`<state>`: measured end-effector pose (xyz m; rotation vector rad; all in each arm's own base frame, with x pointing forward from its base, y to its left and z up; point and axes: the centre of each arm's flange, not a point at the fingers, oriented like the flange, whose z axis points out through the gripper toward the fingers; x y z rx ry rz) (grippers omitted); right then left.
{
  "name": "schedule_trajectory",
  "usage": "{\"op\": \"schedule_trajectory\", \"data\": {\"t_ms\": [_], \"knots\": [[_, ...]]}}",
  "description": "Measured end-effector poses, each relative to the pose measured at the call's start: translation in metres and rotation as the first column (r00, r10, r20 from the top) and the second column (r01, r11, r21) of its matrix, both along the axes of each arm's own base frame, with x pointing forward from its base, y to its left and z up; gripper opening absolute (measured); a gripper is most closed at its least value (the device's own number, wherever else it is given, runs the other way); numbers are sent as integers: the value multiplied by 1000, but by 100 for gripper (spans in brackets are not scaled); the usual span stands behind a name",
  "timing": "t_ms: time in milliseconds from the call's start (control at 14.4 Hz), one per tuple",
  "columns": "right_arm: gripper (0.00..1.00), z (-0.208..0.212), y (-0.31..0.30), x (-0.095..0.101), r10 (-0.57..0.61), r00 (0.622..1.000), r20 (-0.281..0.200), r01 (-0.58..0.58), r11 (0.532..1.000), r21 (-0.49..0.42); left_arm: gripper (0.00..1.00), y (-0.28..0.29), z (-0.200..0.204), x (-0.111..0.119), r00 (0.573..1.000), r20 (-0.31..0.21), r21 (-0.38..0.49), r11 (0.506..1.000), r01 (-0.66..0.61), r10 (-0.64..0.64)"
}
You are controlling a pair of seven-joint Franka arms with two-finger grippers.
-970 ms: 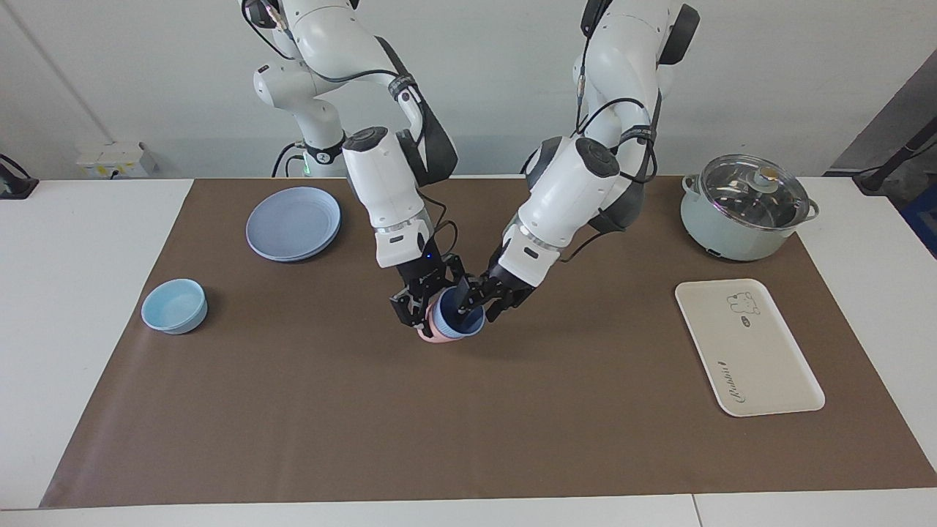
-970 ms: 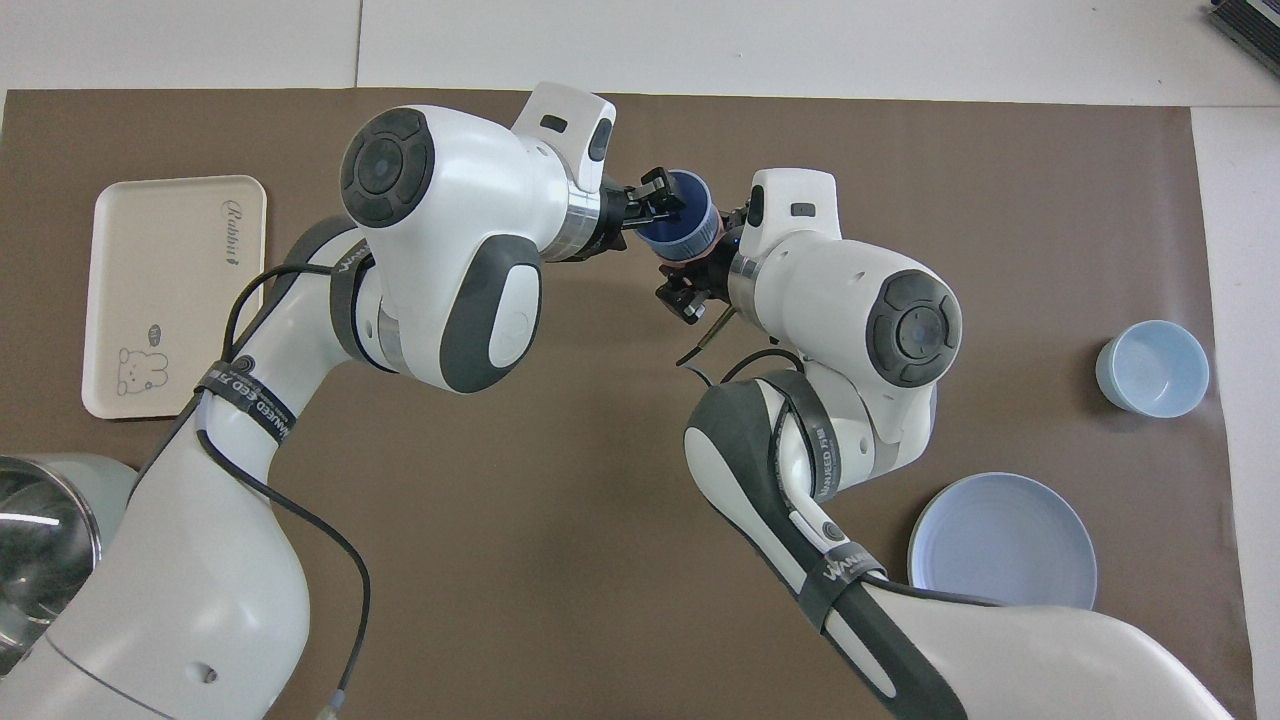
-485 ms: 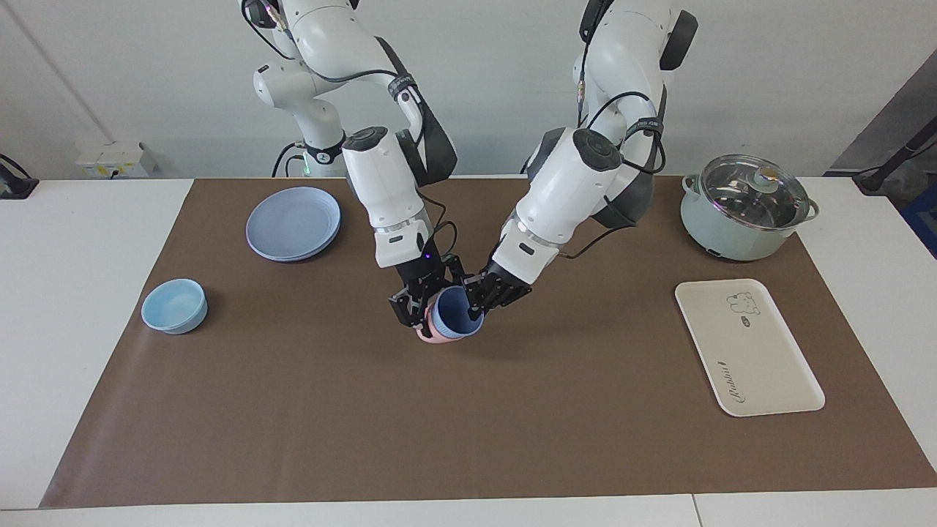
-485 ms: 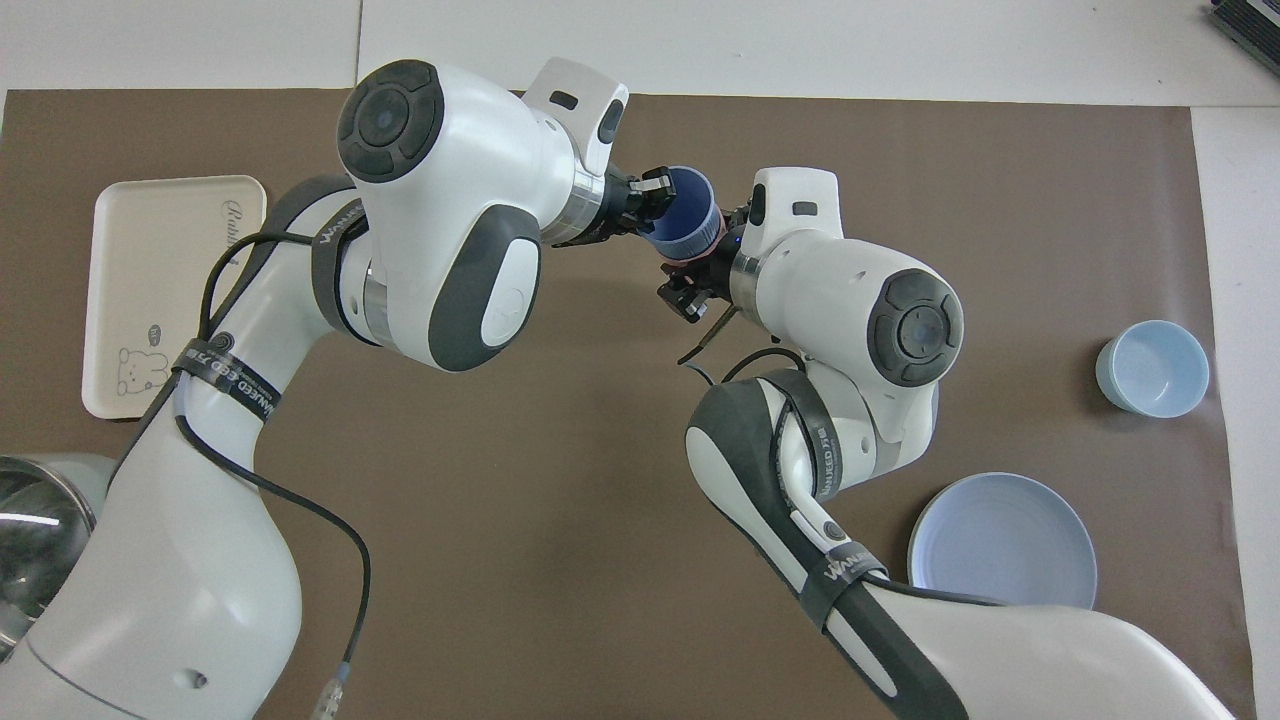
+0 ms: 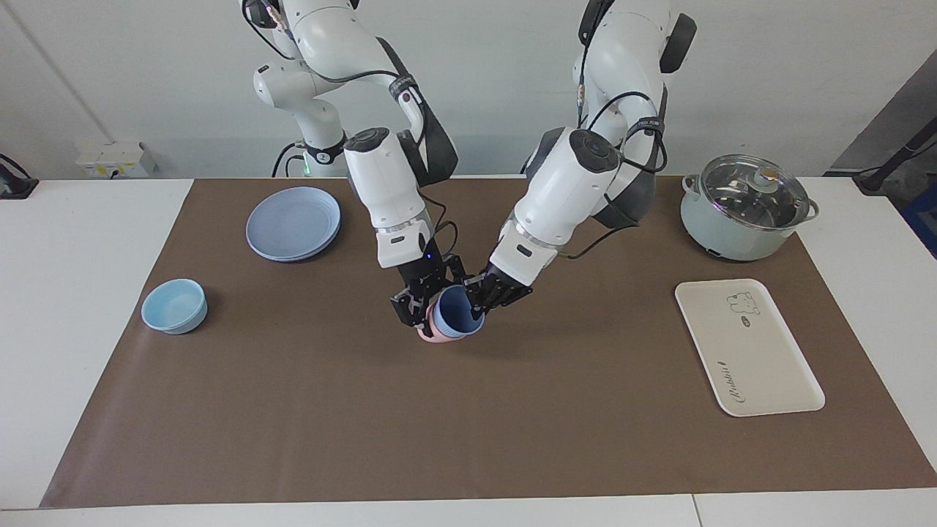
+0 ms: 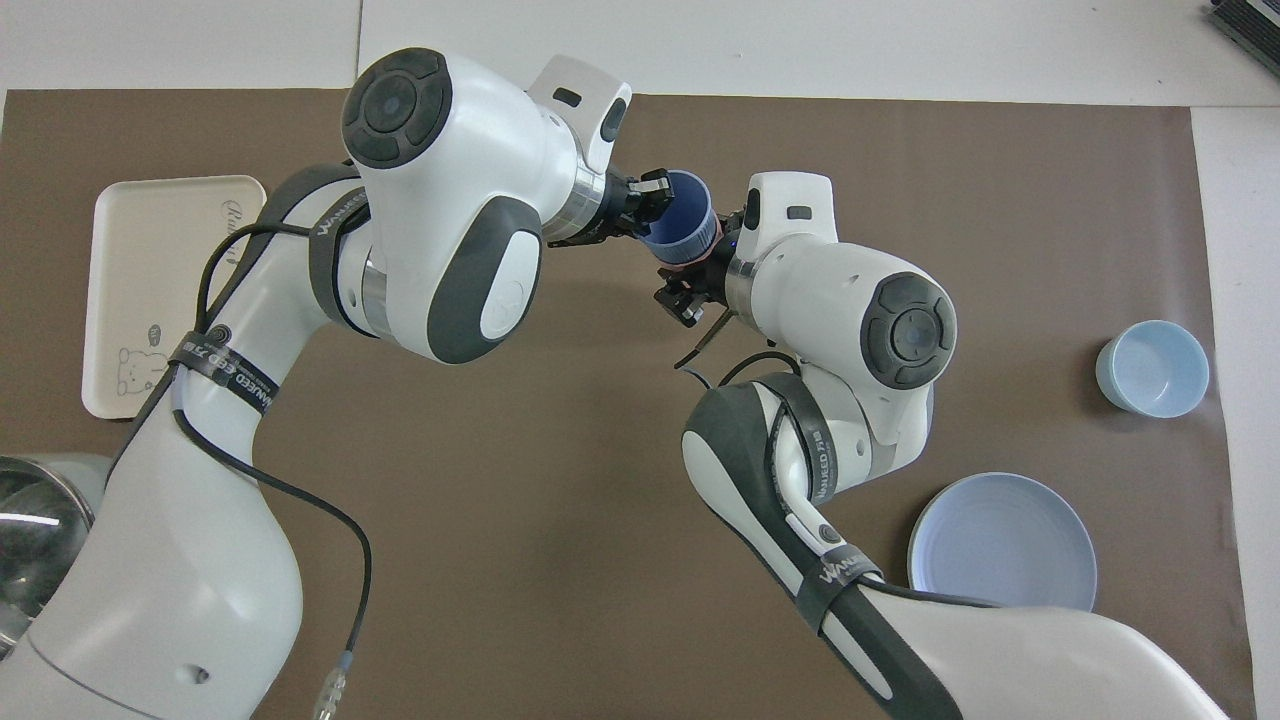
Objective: Place cup on tray
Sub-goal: 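Carry the cup with the left gripper toward the tray while the right gripper withdraws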
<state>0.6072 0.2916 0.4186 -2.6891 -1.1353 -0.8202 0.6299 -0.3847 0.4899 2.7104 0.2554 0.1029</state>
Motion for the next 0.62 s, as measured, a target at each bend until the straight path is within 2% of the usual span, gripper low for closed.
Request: {"op": "schedule_trajectory", "data": {"t_ms": [277,416,623], "knots": [[82,0,17,-4,17,1000,6,-17,1000,9,5,44,35,17,999,-32,25,999,-25,25],[82,0,11,-1,5,1000,6,-5,1000,6,5,106,45,39,997,9,127,989,-81,80],[82,3,-6,6,-23,1000,12,23,1000,4,5,211,50,68,993,37,205,972,-116,110]]}}
